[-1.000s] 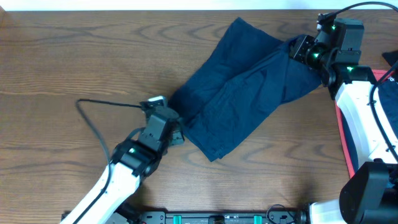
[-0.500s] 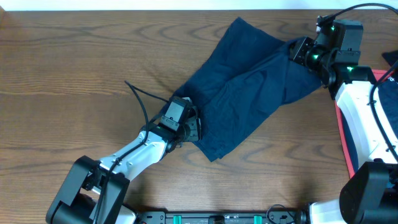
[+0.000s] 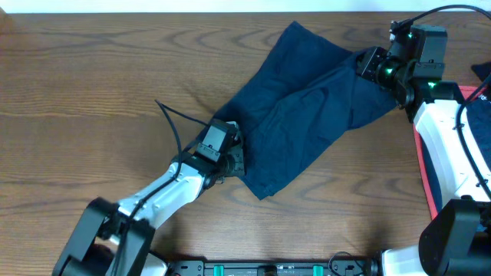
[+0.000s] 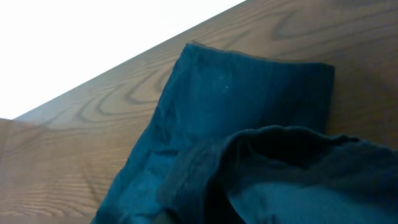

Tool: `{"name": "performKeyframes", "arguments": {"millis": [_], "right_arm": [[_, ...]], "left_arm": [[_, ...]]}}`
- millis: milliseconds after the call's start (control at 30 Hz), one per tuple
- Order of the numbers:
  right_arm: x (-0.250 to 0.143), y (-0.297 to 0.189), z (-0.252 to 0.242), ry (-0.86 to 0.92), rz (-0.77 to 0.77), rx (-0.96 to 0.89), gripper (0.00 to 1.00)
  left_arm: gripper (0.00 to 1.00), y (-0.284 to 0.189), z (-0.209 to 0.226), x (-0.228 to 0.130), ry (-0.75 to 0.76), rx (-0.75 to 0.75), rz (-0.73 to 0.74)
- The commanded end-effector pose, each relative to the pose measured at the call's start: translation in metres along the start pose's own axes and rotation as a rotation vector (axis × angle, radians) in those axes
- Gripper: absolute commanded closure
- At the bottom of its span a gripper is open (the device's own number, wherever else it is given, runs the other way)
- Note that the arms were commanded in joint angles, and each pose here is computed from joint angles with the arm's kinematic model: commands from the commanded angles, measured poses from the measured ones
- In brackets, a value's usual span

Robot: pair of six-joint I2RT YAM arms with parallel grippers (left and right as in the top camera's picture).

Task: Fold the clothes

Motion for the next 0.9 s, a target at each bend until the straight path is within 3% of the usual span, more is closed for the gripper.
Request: {"name": "performKeyframes", "arguments": {"millis": [0, 267, 567, 867], "right_arm": [[0.002, -0.002, 0.007, -0.069, -0.009, 0.010, 0.99], [0.017, -0.004, 0.014, -0.120, -0.082, 0.026, 0.99], [0.042, -0.005, 0.037, -0.074, -0.200, 0.123, 0.99], [0.023, 0.040, 0.039, -0.095, -0.160, 0.125, 0.99]], "left_arm": [[0.94, -0.028, -0.011, 0.015, 0.022, -0.028, -0.054], [0.94, -0.095, -0.002, 0.016, 0.021, 0.067, -0.155], [0.94, -0.112, 0.036, 0.034, 0.008, 0.247, -0.259], [0.94, -0.121, 0.071, 0.050, -0.033, 0.357, -0.319]]}}
Point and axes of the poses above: each gripper's point midway between its finger pads, its own y axis out along the fingers, its own z axis along the line the jaws close on, x = y × z, the point moved 2 cm from there along -y, back along the fingers, and after that the axes turned 12 degrees about y, right-handed, at the moved point
